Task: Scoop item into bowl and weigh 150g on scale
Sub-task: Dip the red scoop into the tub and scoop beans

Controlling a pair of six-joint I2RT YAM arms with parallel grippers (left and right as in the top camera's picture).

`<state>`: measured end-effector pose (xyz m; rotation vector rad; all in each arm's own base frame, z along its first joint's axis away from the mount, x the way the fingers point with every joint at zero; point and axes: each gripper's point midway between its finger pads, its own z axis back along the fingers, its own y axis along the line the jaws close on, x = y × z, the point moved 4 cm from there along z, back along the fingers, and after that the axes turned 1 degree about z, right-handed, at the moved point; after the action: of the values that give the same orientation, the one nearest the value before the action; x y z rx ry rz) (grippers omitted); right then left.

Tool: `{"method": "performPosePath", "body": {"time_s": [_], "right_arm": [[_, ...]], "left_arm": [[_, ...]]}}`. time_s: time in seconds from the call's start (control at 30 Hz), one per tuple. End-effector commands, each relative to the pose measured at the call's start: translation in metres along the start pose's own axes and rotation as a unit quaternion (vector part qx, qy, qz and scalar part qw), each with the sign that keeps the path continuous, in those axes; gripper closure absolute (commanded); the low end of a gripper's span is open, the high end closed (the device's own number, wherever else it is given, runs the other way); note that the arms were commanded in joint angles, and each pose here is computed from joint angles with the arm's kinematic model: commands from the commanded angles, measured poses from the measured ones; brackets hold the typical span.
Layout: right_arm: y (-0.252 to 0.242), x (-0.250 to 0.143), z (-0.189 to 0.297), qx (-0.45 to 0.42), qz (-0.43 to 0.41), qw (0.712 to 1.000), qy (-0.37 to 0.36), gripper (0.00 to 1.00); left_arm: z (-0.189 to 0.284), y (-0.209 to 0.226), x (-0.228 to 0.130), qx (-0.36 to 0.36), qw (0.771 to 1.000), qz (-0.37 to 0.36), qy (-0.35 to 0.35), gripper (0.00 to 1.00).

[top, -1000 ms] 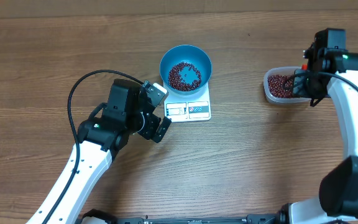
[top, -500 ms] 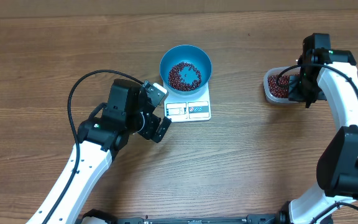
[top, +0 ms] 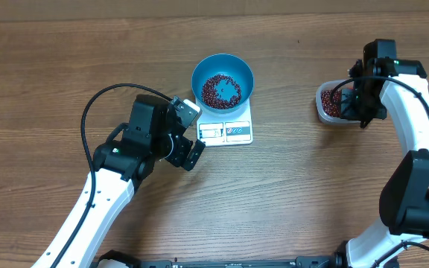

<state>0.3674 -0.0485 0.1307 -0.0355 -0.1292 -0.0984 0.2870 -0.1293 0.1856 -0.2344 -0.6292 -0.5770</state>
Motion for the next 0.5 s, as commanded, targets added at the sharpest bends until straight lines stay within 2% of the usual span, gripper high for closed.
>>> {"method": "performPosePath", "body": {"time_s": [0.0, 0.23, 0.47], "right_arm": [[0.015, -0.002, -0.003, 0.052, 0.031, 0.998, 0.005, 0.96], [0.033, -0.001, 0.001, 0.134, 0.040, 0.990, -0.002, 0.96], [0.025, -0.002, 0.005, 0.187, 0.008, 0.982, -0.003, 0.96]], "left_arm": [[-0.002, 0.003, -0.002, 0.004, 1.000, 0.009, 0.004, 0.00], [-0.002, 0.003, -0.002, 0.004, 1.000, 0.009, 0.004, 0.00], [-0.002, 0.003, -0.002, 0.004, 1.000, 0.009, 0.004, 0.00]]}}
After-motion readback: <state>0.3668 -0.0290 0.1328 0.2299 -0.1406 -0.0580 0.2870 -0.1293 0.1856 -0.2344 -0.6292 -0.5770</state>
